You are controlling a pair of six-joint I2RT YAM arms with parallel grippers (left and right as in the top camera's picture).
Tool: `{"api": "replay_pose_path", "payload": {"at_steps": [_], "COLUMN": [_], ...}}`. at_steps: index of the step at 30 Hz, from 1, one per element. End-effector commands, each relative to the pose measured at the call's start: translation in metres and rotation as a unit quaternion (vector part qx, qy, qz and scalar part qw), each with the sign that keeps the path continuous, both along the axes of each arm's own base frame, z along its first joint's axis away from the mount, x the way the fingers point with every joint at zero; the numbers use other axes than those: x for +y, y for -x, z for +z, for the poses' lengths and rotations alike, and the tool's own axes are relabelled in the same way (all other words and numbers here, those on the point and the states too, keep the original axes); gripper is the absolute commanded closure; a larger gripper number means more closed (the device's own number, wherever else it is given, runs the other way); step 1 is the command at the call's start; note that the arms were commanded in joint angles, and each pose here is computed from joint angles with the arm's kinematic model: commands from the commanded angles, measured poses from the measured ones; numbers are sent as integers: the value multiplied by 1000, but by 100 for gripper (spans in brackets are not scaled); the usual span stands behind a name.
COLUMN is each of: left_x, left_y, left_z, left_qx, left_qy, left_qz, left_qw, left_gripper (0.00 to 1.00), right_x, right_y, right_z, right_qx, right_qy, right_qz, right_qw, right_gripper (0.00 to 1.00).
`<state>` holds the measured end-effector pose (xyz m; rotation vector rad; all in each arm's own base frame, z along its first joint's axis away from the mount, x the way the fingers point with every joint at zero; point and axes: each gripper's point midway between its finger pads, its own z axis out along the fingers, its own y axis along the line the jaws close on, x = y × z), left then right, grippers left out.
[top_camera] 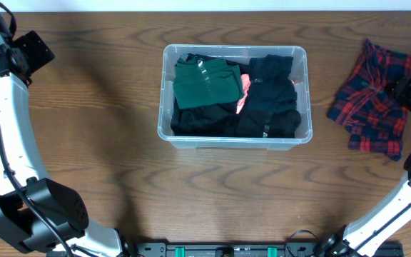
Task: Pack container
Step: 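Lower the right gripper and grasp the red plaid shirt, then lift the plaid shirt and carry it over the bin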
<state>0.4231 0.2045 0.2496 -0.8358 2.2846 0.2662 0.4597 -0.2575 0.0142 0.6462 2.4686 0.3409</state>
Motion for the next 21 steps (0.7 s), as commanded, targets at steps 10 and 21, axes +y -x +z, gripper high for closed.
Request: {"api": "replay_pose_path", "payload": {"at_steps": [10,21], "left_x": [3,3], "left_y": [2,2], "left_z": [3,3], "left_qx": [0,0], "left_qy": [-6,-6], "left_qz": [4,4], "left_qw": [1000,1000], "left_gripper": [2,2], "right_x": [1,85], "right_y": [4,-38], "right_z": [25,184], "right_qx": [-14,-203], "right_qy": [-13,-27], "right_qz": [-8,107], "right_qw": [1000,973], "right_gripper": [99,99]}}
